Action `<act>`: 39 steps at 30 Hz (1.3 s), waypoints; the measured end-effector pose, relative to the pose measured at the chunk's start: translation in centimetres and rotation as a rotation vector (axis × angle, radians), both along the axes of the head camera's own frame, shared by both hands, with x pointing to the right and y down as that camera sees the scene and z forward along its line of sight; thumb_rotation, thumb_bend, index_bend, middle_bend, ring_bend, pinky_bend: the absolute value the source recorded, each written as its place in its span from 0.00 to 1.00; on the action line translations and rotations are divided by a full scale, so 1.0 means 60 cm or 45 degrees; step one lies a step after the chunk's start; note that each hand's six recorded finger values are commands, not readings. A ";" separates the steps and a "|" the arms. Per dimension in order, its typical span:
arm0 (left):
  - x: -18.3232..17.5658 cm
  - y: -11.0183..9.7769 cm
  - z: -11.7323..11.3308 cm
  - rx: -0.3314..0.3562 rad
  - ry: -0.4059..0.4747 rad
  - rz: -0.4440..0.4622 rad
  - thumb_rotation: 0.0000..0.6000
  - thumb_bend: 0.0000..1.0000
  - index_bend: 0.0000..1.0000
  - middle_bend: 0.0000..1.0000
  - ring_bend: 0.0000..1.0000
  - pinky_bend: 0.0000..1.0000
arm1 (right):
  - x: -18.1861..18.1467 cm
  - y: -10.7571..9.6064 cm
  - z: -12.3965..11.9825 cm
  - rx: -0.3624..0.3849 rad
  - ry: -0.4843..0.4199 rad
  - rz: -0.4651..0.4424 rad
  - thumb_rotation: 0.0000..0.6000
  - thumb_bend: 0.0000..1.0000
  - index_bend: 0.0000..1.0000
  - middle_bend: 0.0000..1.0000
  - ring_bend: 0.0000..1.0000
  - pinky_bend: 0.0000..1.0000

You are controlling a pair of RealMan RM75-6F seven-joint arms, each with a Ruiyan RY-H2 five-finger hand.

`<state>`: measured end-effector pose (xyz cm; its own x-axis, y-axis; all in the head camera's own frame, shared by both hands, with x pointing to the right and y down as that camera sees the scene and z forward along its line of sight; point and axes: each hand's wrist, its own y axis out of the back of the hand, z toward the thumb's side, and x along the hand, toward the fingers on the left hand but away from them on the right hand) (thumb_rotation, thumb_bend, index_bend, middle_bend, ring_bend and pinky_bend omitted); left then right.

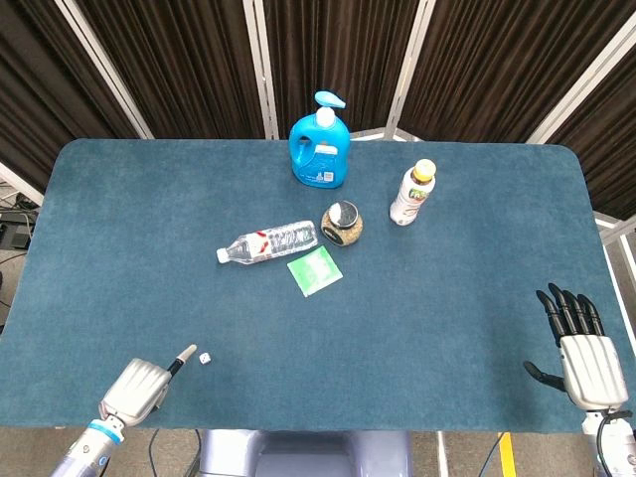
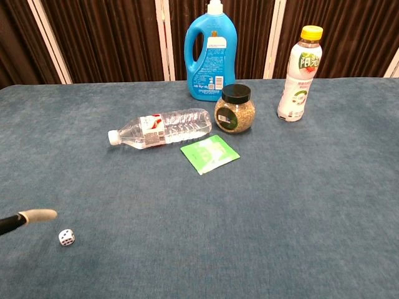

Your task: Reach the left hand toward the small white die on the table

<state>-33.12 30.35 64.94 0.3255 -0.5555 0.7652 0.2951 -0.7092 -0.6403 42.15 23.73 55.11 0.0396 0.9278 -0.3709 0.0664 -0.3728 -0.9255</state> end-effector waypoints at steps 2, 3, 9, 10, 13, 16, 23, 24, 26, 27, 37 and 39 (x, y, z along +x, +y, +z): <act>0.005 0.002 0.009 -0.025 -0.013 0.012 1.00 0.77 0.00 0.77 0.75 0.73 | 0.000 -0.001 -0.001 0.003 -0.001 0.000 1.00 0.01 0.00 0.00 0.00 0.00; 0.009 0.003 0.012 -0.033 -0.014 0.015 1.00 0.77 0.00 0.77 0.75 0.73 | 0.001 -0.002 -0.003 0.005 -0.003 0.001 1.00 0.01 0.00 0.00 0.00 0.00; 0.024 0.004 0.018 -0.046 0.002 0.023 1.00 0.77 0.00 0.77 0.75 0.73 | 0.004 0.001 -0.005 0.007 -0.008 0.011 1.00 0.01 0.00 0.00 0.00 0.00; 0.025 0.005 0.018 -0.047 0.004 0.025 1.00 0.77 0.00 0.77 0.75 0.73 | 0.004 0.000 -0.006 0.010 -0.008 0.009 1.00 0.01 0.00 0.00 0.00 0.00; 0.026 0.007 0.018 -0.045 0.007 0.027 1.00 0.77 0.00 0.77 0.75 0.73 | 0.003 -0.003 -0.006 0.013 -0.007 0.006 1.00 0.01 0.00 0.00 0.00 0.00; 0.028 0.007 0.015 -0.039 0.015 0.025 1.00 0.77 0.00 0.77 0.75 0.73 | 0.005 -0.002 -0.005 0.013 -0.007 0.009 1.00 0.01 0.00 0.00 0.00 0.00; 0.028 0.015 0.010 -0.044 0.021 0.040 1.00 0.77 0.00 0.77 0.75 0.73 | 0.004 -0.003 -0.002 0.004 -0.004 0.008 1.00 0.01 0.00 0.00 0.00 0.00; 0.028 0.017 0.011 -0.047 0.020 0.043 1.00 0.77 0.00 0.77 0.75 0.73 | 0.004 -0.003 -0.002 0.001 -0.005 0.007 1.00 0.01 0.00 0.00 0.00 0.00; 0.027 0.020 0.011 -0.054 0.015 0.051 1.00 0.77 0.00 0.77 0.75 0.73 | 0.004 -0.004 -0.003 0.005 -0.004 0.006 1.00 0.01 0.00 0.00 0.00 0.00; 0.027 0.021 0.012 -0.058 0.013 0.053 1.00 0.77 0.00 0.77 0.75 0.73 | 0.004 -0.004 -0.005 0.008 -0.005 0.006 1.00 0.01 0.00 0.00 0.00 0.00; 0.019 0.027 0.017 -0.091 -0.014 0.051 1.00 0.77 0.00 0.77 0.75 0.73 | 0.001 -0.005 -0.004 -0.003 -0.018 -0.002 1.00 0.01 0.00 0.00 0.00 0.00; 0.016 0.029 0.019 -0.104 -0.024 0.051 1.00 0.77 0.00 0.77 0.75 0.73 | 0.001 -0.005 -0.004 -0.002 -0.019 -0.003 1.00 0.01 0.00 0.00 0.00 0.00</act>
